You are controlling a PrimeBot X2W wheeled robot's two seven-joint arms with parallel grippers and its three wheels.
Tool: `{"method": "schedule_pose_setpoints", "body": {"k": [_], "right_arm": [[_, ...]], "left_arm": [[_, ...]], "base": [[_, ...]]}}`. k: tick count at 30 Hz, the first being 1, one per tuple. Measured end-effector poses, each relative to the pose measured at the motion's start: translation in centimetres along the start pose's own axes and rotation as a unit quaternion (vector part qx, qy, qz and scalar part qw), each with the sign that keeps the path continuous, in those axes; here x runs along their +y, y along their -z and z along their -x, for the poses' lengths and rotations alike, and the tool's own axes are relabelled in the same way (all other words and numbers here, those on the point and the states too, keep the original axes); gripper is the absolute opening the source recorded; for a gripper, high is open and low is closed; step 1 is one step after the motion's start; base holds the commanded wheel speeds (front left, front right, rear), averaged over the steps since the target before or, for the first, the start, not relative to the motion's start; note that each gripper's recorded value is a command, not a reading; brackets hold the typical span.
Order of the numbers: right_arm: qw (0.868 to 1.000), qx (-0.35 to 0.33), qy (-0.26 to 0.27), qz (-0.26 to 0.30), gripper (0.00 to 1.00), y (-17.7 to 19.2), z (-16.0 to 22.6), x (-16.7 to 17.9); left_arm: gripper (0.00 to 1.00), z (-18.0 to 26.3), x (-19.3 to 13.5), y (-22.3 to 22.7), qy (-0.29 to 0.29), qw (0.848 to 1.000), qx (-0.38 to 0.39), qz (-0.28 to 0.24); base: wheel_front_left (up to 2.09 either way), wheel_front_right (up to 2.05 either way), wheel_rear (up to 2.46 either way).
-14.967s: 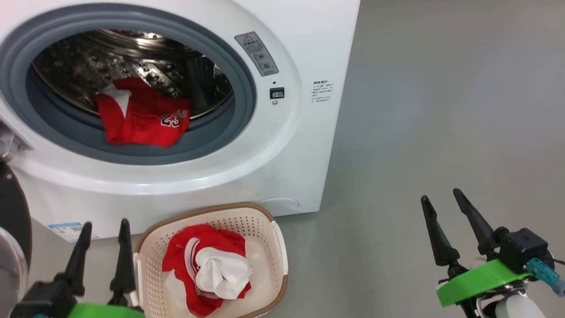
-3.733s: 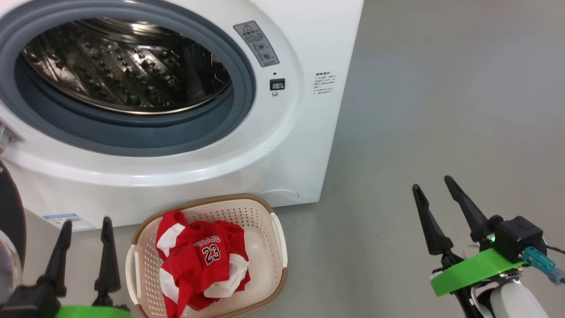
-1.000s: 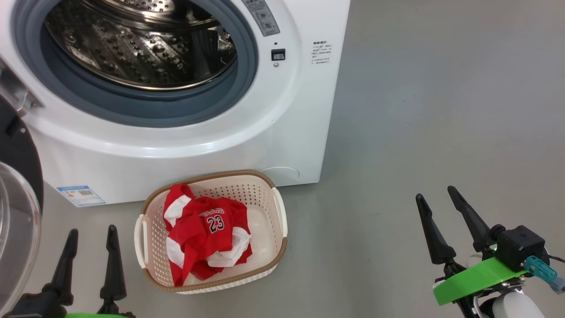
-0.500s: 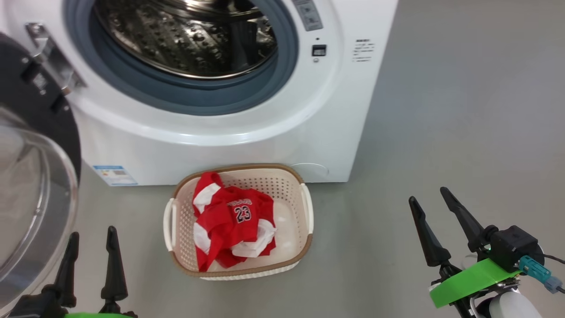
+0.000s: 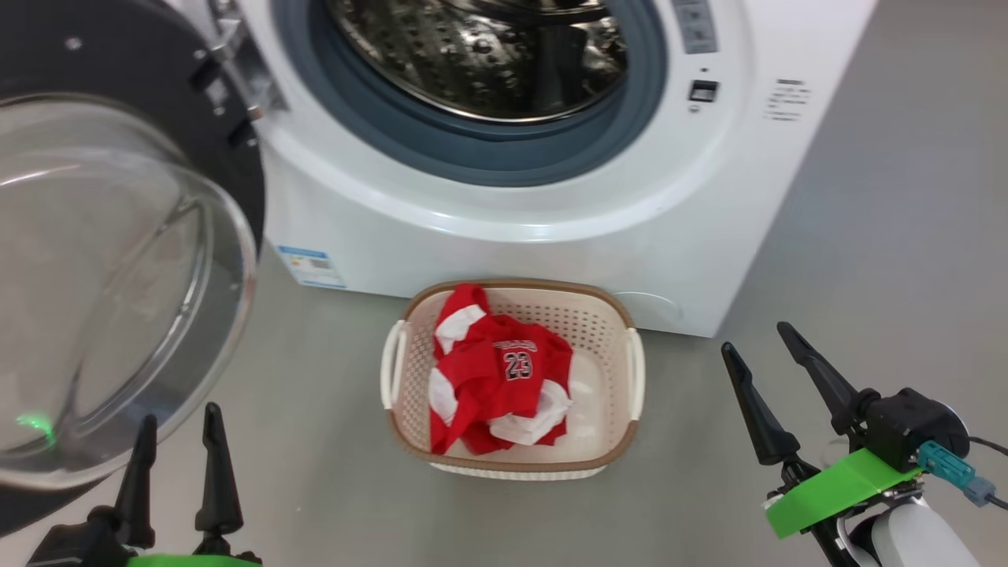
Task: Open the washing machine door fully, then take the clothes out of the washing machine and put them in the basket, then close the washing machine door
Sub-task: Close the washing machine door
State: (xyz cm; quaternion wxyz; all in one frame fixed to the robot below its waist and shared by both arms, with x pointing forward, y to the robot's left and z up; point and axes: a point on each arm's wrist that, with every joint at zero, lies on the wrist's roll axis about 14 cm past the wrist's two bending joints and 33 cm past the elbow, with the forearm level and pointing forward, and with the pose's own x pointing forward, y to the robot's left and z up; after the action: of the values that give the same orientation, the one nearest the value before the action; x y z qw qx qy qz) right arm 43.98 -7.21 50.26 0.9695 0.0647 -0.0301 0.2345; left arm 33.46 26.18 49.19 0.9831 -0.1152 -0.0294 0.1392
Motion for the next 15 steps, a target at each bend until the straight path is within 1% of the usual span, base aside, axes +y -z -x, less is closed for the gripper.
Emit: {"method": "schedule_pose_setpoints", "body": {"k": [2, 3, 4, 7, 8, 15], "right_arm": [[1.000, -0.001, -0.020, 0.001, 1.00, 0.0, -0.9, 1.0], [1.000, -0.001, -0.020, 0.001, 1.00, 0.0, -0.9, 1.0], [0.999, -0.002, -0.037, -0.003, 1.00, 0.1, -1.6, 2.1], [0.998, -0.001, -0.058, -0.006, 1.00, 0.3, -2.7, 3.4], [0.998, -0.001, -0.058, -0.006, 1.00, 0.3, -2.7, 3.4], [0.993, 0.007, -0.113, -0.017, 1.00, 1.2, -4.2, 7.1]], "left_arm": [[1.00, 0.5, 0.7, -0.2, -0.012, 1.000, -0.002, 0.001], [1.00, 0.5, 0.7, -0.2, -0.012, 1.000, -0.002, 0.001], [1.00, 1.0, 1.5, -0.5, -0.027, 1.000, -0.005, 0.004], [1.00, 1.8, 2.7, -0.8, -0.051, 0.999, -0.009, 0.009], [1.00, 1.8, 2.7, -0.8, -0.051, 0.999, -0.009, 0.009], [1.00, 3.8, 5.1, -1.4, -0.099, 0.995, -0.014, 0.010]], "base": [[0.00, 0.00, 0.00], [0.00, 0.00, 0.00], [0.00, 0.00, 0.00], [0.00, 0.00, 0.00], [0.00, 0.00, 0.00], [0.00, 0.00, 0.00]]}}
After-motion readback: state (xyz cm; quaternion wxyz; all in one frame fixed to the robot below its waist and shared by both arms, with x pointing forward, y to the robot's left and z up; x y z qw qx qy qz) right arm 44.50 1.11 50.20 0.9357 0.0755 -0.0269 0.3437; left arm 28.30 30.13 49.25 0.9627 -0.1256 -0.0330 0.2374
